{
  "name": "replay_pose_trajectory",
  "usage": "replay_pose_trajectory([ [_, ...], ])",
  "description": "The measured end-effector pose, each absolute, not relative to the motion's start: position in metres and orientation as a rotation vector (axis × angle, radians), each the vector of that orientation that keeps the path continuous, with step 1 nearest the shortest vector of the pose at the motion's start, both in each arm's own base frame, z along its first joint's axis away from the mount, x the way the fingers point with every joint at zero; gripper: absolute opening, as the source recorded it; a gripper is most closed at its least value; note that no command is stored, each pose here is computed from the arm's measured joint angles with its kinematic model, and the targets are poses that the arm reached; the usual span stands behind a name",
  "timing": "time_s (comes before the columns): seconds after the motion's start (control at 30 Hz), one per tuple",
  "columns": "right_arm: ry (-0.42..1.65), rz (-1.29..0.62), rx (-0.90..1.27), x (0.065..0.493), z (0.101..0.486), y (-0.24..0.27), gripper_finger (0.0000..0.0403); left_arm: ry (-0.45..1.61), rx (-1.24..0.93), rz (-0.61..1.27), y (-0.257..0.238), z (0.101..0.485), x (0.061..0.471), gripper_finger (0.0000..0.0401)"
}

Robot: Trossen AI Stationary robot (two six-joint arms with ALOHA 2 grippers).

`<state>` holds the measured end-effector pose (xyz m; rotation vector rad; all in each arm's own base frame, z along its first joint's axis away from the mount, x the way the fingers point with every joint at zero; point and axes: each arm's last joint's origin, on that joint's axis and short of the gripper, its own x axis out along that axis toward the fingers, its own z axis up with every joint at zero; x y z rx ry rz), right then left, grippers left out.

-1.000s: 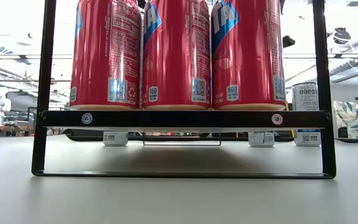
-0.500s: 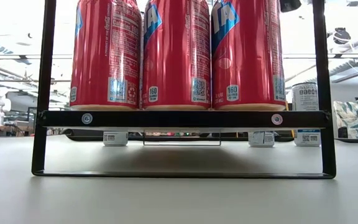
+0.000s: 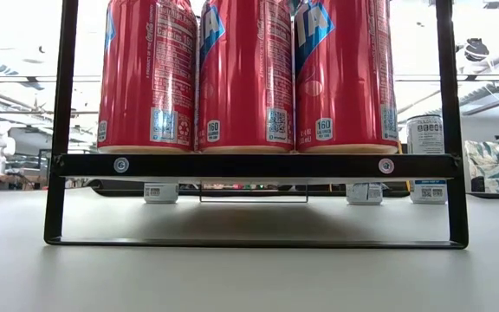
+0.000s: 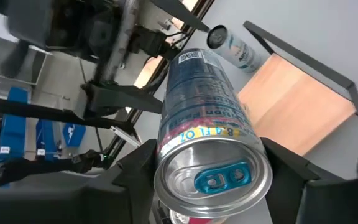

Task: Sort soda cans
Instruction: Put the top blue soda can on the shelf and align it with the other blue soda can

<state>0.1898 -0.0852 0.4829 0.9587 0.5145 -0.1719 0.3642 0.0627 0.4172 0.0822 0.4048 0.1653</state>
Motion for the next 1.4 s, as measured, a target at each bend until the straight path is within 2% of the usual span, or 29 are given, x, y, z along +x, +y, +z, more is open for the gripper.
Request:
replay_pose_trajectory([
  [0.3,0.512,-0.129,0.942,0.203,0.482,-0.082,0.0201,0.425,0.079,0.13,0.059,0.411,0.37,0.0383],
  [0.77,0.508,-0.117,0.953,0.208,0.482,-0.082,0.0201,0.429,0.083,0.12,0.051,0.411,0.37,0.0243],
  [0.87,0.507,-0.118,0.954,0.208,0.482,-0.081,0.0201,0.432,0.083,0.12,0.051,0.41,0.37,0.0228],
  [1.07,0.504,-0.11,0.922,0.208,0.482,-0.082,0.0203,0.433,0.065,0.13,0.051,0.412,0.369,0.0225],
  [1.2,0.482,-0.073,0.878,0.209,0.485,-0.082,0.0226,0.418,0.051,0.131,0.05,0.418,0.367,0.0224],
  [1.4,0.366,0.103,0.711,0.207,0.501,-0.078,0.0294,0.355,-0.073,0.069,0.046,0.435,0.354,0.0223],
])
